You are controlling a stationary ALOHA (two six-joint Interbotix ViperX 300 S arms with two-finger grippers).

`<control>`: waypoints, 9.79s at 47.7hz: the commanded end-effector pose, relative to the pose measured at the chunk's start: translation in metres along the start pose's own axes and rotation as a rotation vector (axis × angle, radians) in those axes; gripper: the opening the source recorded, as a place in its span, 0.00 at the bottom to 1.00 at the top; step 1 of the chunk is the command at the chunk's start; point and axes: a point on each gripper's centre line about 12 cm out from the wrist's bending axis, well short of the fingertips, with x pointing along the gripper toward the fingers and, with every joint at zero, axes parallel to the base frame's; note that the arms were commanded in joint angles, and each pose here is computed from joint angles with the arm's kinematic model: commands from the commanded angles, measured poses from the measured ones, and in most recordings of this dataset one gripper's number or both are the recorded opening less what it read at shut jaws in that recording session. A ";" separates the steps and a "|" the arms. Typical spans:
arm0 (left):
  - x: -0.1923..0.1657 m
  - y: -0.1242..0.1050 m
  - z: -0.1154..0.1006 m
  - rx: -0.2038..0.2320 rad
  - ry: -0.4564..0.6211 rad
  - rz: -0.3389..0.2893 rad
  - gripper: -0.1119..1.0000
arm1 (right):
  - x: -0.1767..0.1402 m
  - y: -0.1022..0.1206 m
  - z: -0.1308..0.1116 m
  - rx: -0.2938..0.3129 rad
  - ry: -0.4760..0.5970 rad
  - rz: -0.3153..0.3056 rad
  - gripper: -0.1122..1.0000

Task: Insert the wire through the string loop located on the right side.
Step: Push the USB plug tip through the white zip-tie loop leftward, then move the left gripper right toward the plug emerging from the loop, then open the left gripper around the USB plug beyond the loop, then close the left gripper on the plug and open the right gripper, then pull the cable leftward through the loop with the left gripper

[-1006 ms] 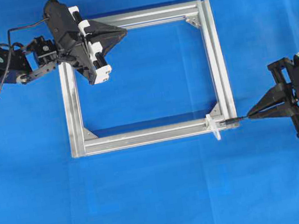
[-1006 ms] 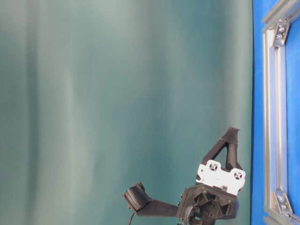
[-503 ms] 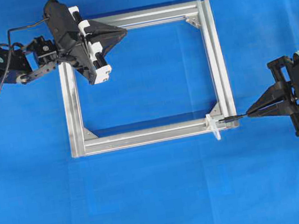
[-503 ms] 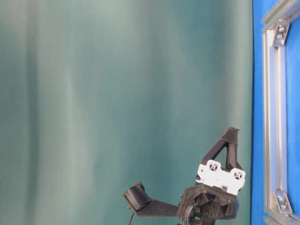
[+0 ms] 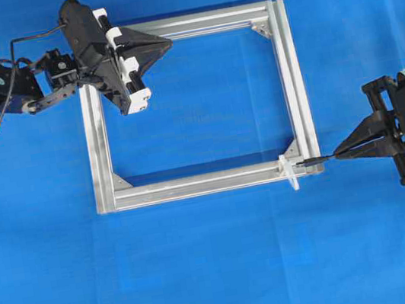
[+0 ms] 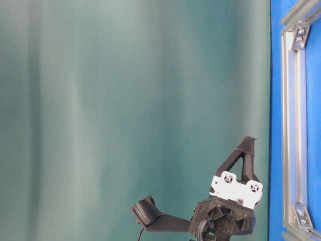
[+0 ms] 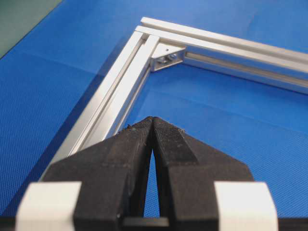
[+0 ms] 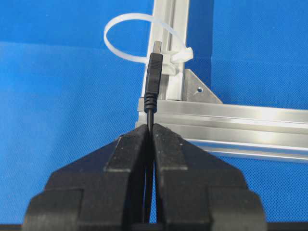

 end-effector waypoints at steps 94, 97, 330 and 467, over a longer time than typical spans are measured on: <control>0.001 -0.001 0.020 -0.012 -0.063 -0.005 0.10 | 0.067 0.010 0.034 -0.008 -0.060 -0.011 0.07; 0.001 -0.001 0.019 -0.016 -0.061 -0.005 0.10 | 0.067 0.009 0.034 -0.007 -0.059 -0.013 0.07; 0.069 -0.219 0.001 0.009 0.162 -0.420 0.22 | 0.068 0.010 0.034 -0.012 -0.057 -0.010 0.07; -0.160 -0.134 -0.067 0.112 0.266 -0.537 0.17 | 0.069 0.009 0.029 -0.032 0.049 -0.016 0.91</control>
